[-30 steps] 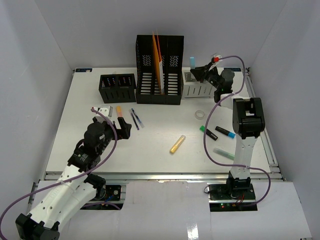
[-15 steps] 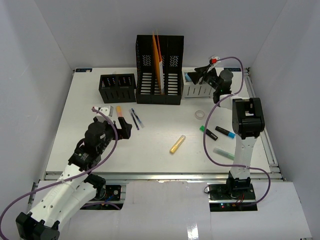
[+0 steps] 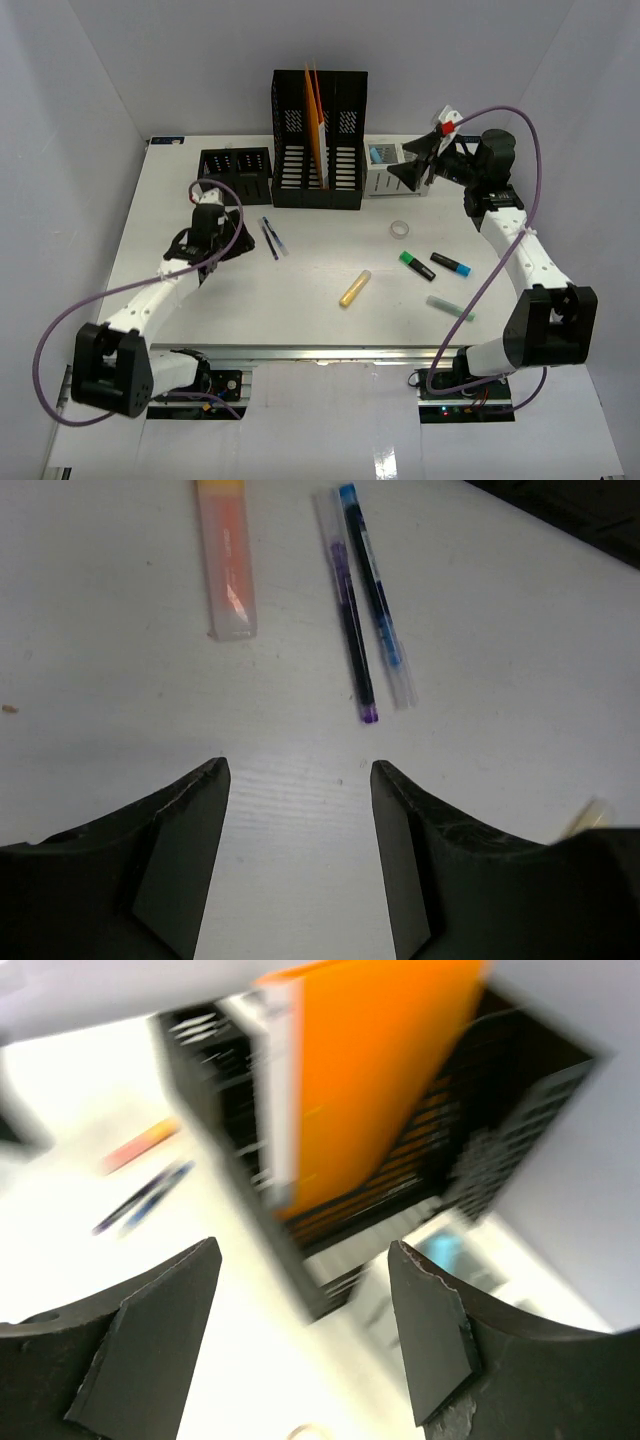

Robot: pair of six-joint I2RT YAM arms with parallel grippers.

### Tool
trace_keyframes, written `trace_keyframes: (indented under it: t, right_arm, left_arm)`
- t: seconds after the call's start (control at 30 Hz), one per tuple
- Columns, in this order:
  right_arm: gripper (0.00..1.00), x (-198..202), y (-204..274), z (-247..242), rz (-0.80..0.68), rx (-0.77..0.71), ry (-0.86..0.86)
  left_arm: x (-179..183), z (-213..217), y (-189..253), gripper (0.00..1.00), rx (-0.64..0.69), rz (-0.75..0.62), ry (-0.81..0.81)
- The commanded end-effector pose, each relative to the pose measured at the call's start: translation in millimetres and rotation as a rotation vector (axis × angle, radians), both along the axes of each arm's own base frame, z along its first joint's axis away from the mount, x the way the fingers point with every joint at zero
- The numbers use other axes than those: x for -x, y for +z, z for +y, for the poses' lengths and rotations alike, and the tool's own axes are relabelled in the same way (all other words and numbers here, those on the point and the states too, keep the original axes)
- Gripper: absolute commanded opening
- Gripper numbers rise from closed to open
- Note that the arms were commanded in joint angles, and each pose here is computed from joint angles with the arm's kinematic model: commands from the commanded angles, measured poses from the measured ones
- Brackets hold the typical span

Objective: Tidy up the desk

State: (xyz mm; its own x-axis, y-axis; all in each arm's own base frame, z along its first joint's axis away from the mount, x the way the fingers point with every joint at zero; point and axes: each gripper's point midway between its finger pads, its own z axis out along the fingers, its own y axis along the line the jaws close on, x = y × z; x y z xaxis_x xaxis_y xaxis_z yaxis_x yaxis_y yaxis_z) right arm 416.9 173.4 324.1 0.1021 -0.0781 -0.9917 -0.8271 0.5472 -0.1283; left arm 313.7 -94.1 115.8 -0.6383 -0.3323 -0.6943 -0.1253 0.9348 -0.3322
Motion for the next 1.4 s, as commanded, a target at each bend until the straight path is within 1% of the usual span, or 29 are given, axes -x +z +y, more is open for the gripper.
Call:
trace_keyframes:
  t: [0.0, 0.07, 0.1, 0.13, 0.23, 0.33, 0.53, 0.7, 0.8, 0.83, 0.97, 1.1, 1.27, 1.37]
  right_arm:
    - [0.74, 76.9, -74.0, 7.1, 0.290, 0.074, 0.182]
    - [0.74, 92.2, -76.1, 5.8, 0.291, 0.089, 0.197]
    - [0.74, 101.4, -85.0, 4.7, 0.311, 0.090, 0.196]
    - [0.74, 109.1, -90.1, 4.1, 0.318, 0.090, 0.198]
    - [0.76, 123.6, -84.0, 2.1, 0.234, 0.094, 0.195]
    - [0.78, 126.5, -81.9, -2.7, 0.200, 0.099, 0.171]
    - [0.79, 126.8, -87.0, -5.5, 0.210, 0.090, 0.174]
    - [0.79, 128.2, -87.0, -5.6, 0.204, 0.087, 0.179]
    - [0.78, 128.6, -88.1, -6.5, 0.204, 0.084, 0.179]
    - [0.78, 128.7, -88.3, -6.5, 0.206, 0.083, 0.180]
    - [0.79, 129.0, -88.6, -6.7, 0.207, 0.082, 0.180]
    - [0.79, 129.1, -87.9, -6.9, 0.203, 0.082, 0.181]
    - [0.79, 129.1, -89.0, -7.6, 0.205, 0.080, 0.181]
    - [0.79, 129.8, -88.3, -7.8, 0.203, 0.079, 0.183]
  left_arm:
    - [-55.6, 19.9, 5.1, 0.71, 0.007, 0.070, 0.082]
    - [-63.2, 30.4, -9.5, 0.73, -0.033, 0.140, 0.105]
    - [-70.6, 36.2, -24.2, 0.73, -0.055, 0.187, 0.107]
    - [-80.5, 39.2, -28.2, 0.73, -0.068, 0.202, 0.107]
    - [-97.9, 43.3, -38.6, 0.72, -0.101, 0.247, 0.105]
    - [-110.3, 43.6, -50.0, 0.66, -0.120, 0.296, 0.097]
    - [-121.0, 42.5, -62.0, 0.62, -0.134, 0.330, 0.082]
    - [-112.1, 42.3, -82.0, 0.55, -0.142, 0.389, 0.068]
    - [-101.8, 45.0, -94.2, 0.43, -0.156, 0.423, 0.067]
    - [-99.1, 46.0, -96.8, 0.43, -0.161, 0.431, 0.066]
    - [-90.5, 51.8, -103.2, 0.42, -0.195, 0.450, 0.064]
    - [-83.0, 57.4, -107.9, 0.45, -0.224, 0.466, 0.068]
    - [-75.3, 58.4, -112.2, 0.46, -0.220, 0.458, 0.076]
    - [-77.0, 58.6, -108.8, 0.44, -0.215, 0.429, 0.083]
